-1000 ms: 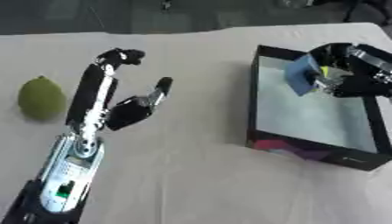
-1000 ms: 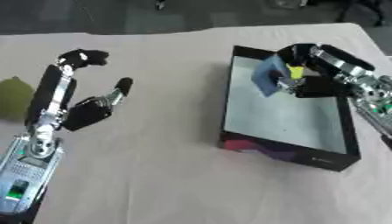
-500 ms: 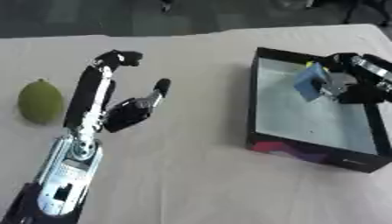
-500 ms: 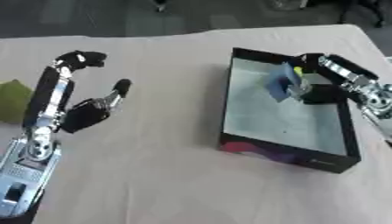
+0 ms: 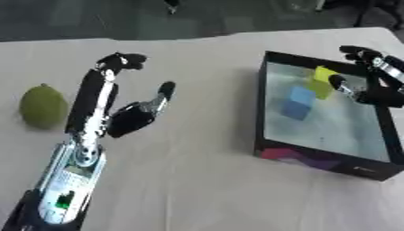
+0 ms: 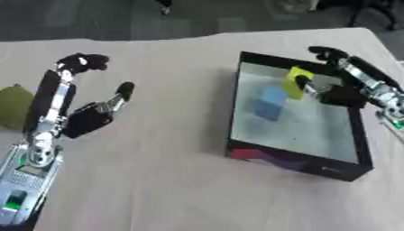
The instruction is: Pick up the objects with one hand, pass them to the other hand, and then place them into the box on the other side of the table.
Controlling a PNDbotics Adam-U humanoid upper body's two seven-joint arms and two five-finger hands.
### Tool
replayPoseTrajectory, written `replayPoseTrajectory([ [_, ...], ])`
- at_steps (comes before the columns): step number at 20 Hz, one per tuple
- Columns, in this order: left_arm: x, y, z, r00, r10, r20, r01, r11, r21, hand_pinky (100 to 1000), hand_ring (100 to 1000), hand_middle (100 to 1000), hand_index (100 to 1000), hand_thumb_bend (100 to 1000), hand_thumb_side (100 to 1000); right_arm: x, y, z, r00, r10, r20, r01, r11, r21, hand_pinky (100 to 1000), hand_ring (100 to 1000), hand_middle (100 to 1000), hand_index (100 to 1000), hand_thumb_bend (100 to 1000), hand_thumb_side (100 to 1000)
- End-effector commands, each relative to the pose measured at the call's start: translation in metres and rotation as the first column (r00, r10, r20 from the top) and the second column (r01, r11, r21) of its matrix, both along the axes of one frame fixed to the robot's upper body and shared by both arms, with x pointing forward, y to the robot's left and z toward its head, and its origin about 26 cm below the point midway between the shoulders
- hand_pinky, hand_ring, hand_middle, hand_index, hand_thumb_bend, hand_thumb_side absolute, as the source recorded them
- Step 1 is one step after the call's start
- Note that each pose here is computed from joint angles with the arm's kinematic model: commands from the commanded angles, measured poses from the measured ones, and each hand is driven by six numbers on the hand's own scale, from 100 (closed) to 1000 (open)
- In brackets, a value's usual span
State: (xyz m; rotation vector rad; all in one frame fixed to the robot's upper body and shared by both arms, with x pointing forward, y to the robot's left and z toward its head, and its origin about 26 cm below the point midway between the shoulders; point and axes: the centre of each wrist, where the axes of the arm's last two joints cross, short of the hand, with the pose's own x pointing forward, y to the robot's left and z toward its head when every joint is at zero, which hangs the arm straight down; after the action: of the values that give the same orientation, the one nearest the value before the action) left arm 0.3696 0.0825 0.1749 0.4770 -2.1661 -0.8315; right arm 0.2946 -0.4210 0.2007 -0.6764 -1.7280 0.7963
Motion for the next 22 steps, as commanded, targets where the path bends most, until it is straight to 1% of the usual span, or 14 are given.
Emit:
replayPoseTrajectory([
  [1, 0.002, 0.009, 0.014, 0.999, 0.029, 0.039, -0.028, 0.999, -0.016, 845, 752, 633, 776, 444, 600, -0.006, 0.008, 0.027, 0.996, 0.032, 0.081, -0.040, 0.994, 0.101, 1000, 1000, 1000, 1000, 100, 685],
  [3, 0.006, 0.016, 0.019, 0.997, 0.060, 0.042, -0.060, 0.998, -0.024, 846, 755, 639, 778, 427, 609, -0.012, 0.015, 0.037, 0.992, 0.055, 0.116, -0.074, 0.983, 0.169, 1000, 1000, 1000, 1000, 100, 718],
  [4, 0.007, 0.019, 0.021, 0.996, 0.077, 0.041, -0.076, 0.997, -0.027, 848, 757, 641, 779, 416, 619, -0.014, 0.018, 0.040, 0.990, 0.062, 0.124, -0.085, 0.977, 0.194, 1000, 1000, 1000, 1000, 100, 717],
  [5, 0.009, 0.024, 0.023, 0.995, 0.098, 0.037, -0.097, 0.995, -0.028, 850, 759, 646, 781, 363, 639, -0.016, 0.020, 0.043, 0.989, 0.066, 0.130, -0.094, 0.972, 0.217, 1000, 1000, 1000, 1000, 100, 683],
  [6, 0.011, 0.029, 0.026, 0.992, 0.125, 0.031, -0.125, 0.992, -0.026, 851, 761, 649, 782, 348, 642, -0.018, 0.022, 0.046, 0.988, 0.071, 0.135, -0.102, 0.965, 0.241, 1000, 1000, 1000, 1000, 100, 692],
  [7, 0.013, 0.033, 0.029, 0.989, 0.147, 0.028, -0.146, 0.989, -0.024, 853, 764, 655, 786, 331, 647, -0.019, 0.023, 0.048, 0.987, 0.074, 0.140, -0.109, 0.960, 0.260, 1000, 1000, 1000, 1000, 100, 731],
  [8, 0.015, 0.040, 0.032, 0.984, 0.177, 0.029, -0.176, 0.984, -0.020, 852, 765, 658, 787, 322, 633, -0.021, 0.024, 0.050, 0.986, 0.076, 0.150, -0.116, 0.953, 0.279, 1000, 1000, 1000, 1000, 100, 684],
  [9, 0.018, 0.049, 0.037, 0.977, 0.211, 0.031, -0.211, 0.977, -0.015, 852, 767, 661, 788, 310, 608, -0.023, 0.025, 0.052, 0.984, 0.079, 0.162, -0.125, 0.947, 0.294, 1000, 1000, 1000, 1000, 100, 594],
  [10, 0.020, 0.057, 0.042, 0.969, 0.244, 0.033, -0.244, 0.970, -0.009, 852, 768, 662, 789, 307, 595, -0.025, 0.027, 0.053, 0.981, 0.084, 0.173, -0.134, 0.943, 0.304, 1000, 1000, 1000, 1000, 100, 568],
  [11, 0.022, 0.064, 0.046, 0.961, 0.273, 0.032, -0.273, 0.962, -0.001, 852, 769, 666, 790, 310, 581, -0.026, 0.028, 0.053, 0.980, 0.086, 0.180, -0.139, 0.941, 0.309, 1000, 1000, 1000, 1000, 100, 538],
  [14, 0.029, 0.086, 0.058, 0.940, 0.341, 0.015, -0.341, 0.939, 0.048, 853, 774, 673, 793, 352, 541, -0.031, 0.032, 0.054, 0.977, 0.090, 0.192, -0.149, 0.937, 0.315, 1000, 1000, 1000, 1000, 100, 520],
  [16, 0.034, 0.099, 0.065, 0.929, 0.369, -0.008, -0.367, 0.926, 0.083, 856, 778, 677, 796, 375, 528, -0.033, 0.035, 0.055, 0.975, 0.097, 0.198, -0.158, 0.936, 0.315, 1000, 1000, 1000, 1000, 100, 516],
  [19, 0.043, 0.117, 0.076, 0.913, 0.404, -0.047, -0.394, 0.907, 0.150, 860, 787, 689, 805, 421, 507, -0.034, 0.037, 0.057, 0.972, 0.111, 0.209, -0.174, 0.934, 0.313, 1000, 1000, 1000, 1000, 100, 511],
  [22, 0.055, 0.132, 0.083, 0.898, 0.429, -0.103, -0.394, 0.885, 0.249, 874, 805, 707, 823, 487, 497, -0.034, 0.037, 0.058, 0.969, 0.123, 0.216, -0.187, 0.934, 0.305, 1000, 1000, 1000, 1000, 100, 506],
])
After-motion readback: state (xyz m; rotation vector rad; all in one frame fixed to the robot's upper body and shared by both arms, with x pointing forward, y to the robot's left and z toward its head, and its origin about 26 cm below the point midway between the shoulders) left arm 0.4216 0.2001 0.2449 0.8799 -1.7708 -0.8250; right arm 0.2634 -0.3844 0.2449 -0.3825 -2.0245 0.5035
